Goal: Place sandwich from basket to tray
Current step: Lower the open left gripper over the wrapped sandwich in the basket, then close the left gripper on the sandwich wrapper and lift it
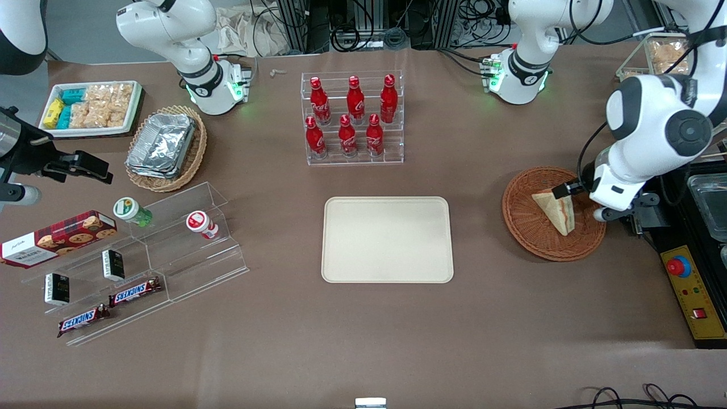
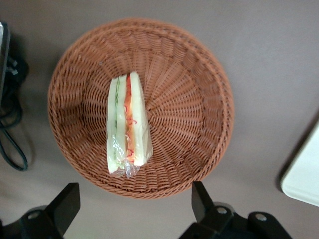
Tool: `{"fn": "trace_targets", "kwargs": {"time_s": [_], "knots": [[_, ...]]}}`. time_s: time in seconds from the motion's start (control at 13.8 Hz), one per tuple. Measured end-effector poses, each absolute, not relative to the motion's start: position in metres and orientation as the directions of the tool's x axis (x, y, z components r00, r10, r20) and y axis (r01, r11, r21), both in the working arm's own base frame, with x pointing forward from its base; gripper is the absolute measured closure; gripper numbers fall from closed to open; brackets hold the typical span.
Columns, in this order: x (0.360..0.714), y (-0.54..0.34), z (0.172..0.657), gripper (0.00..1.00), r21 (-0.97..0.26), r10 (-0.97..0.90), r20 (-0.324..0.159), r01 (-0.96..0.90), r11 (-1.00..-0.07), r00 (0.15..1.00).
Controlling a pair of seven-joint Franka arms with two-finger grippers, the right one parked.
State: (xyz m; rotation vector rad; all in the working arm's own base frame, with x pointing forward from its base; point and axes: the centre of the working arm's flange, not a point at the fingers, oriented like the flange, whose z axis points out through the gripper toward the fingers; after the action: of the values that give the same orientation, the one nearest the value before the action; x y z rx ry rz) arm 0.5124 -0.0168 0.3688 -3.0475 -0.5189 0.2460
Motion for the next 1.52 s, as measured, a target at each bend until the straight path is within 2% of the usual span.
{"fn": "trace_targets", "kwargs": {"time_s": [0.51,0.8,1.09,1.23,1.52], "knots": [[0.515,-0.018,0.306,0.0,-0.133,0.419,-0.202,0.399,-0.907,0.885],[0.513,-0.017,0.271,0.01,-0.143,0.455,-0.191,0.434,-0.89,0.87],[0.508,-0.012,0.253,0.03,-0.158,0.468,-0.206,0.443,-0.882,0.859],[0.508,-0.01,0.252,0.07,-0.16,0.476,-0.207,0.451,-0.878,0.855],[0.508,-0.008,0.252,0.5,-0.165,0.498,-0.202,0.472,-0.866,0.843]]}}
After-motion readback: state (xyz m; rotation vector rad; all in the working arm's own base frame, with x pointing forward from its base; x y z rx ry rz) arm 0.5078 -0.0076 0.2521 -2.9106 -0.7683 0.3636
